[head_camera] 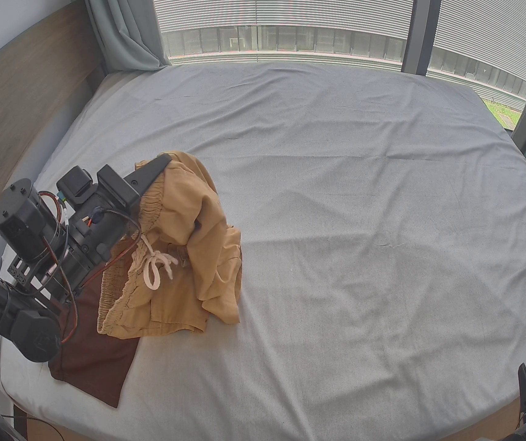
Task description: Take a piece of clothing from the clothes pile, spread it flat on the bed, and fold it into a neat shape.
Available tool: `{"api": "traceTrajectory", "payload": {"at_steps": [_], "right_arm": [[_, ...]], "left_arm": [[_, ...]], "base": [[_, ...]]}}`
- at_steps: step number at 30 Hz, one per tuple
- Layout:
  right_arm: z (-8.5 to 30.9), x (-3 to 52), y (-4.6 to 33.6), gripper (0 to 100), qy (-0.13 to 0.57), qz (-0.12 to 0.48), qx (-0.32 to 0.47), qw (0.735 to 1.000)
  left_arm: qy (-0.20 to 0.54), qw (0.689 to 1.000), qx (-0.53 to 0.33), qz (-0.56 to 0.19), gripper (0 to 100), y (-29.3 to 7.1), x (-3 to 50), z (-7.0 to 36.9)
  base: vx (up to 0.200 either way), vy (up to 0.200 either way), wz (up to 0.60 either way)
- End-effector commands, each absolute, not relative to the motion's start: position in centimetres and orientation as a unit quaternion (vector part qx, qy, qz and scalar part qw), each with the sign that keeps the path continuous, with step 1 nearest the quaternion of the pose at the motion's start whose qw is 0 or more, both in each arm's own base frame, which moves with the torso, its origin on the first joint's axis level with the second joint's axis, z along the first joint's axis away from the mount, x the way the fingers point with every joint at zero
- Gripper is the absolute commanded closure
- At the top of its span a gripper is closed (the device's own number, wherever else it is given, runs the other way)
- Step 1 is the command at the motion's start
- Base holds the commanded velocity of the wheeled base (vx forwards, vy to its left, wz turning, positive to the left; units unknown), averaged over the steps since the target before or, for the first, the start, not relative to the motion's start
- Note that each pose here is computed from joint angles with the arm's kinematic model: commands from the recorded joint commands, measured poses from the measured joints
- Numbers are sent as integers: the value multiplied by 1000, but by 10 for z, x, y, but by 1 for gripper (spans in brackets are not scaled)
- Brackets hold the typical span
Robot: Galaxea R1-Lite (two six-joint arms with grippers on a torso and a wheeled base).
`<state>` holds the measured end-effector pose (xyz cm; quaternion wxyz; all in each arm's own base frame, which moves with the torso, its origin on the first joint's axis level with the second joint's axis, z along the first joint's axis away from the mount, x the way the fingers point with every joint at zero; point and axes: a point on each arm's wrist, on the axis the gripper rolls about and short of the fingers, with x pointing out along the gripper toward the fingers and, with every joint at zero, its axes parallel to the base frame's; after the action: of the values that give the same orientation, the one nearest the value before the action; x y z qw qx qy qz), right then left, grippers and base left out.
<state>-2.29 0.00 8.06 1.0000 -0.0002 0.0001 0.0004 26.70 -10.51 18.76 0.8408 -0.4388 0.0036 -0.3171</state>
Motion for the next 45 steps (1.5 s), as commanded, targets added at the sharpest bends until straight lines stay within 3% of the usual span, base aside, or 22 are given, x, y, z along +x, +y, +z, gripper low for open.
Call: {"api": "traceTrajectory", "payload": {"at_steps": [1, 8, 18, 28, 39, 45], "right_arm": [[75, -23, 0, 0, 1, 1, -1, 1000], [76, -23, 0, 0, 0, 1, -1, 1000], [75, -23, 0, 0, 1, 1, -2, 1000], [76, -23, 0, 0, 0, 1, -2, 1000], [76, -23, 0, 0, 0, 1, -2, 1000], [76, -23, 0, 0, 1, 1, -2, 1000]], "left_arm": [[5, 830, -450, -330, 100, -117, 261, 191], [9, 809, -481, -339, 100, -136, 253, 196], [25, 756, -514, -405, 100, -166, 228, 216], [29, 723, -523, -451, 100, -198, 209, 232], [110, 719, -502, -469, 100, -256, 220, 185], [150, 693, -482, -515, 100, -285, 215, 169]], "base": [[0, 0, 0], [0, 0, 0], [0, 0, 0], [0, 0, 0], [0, 0, 0], [0, 0, 0]]}}
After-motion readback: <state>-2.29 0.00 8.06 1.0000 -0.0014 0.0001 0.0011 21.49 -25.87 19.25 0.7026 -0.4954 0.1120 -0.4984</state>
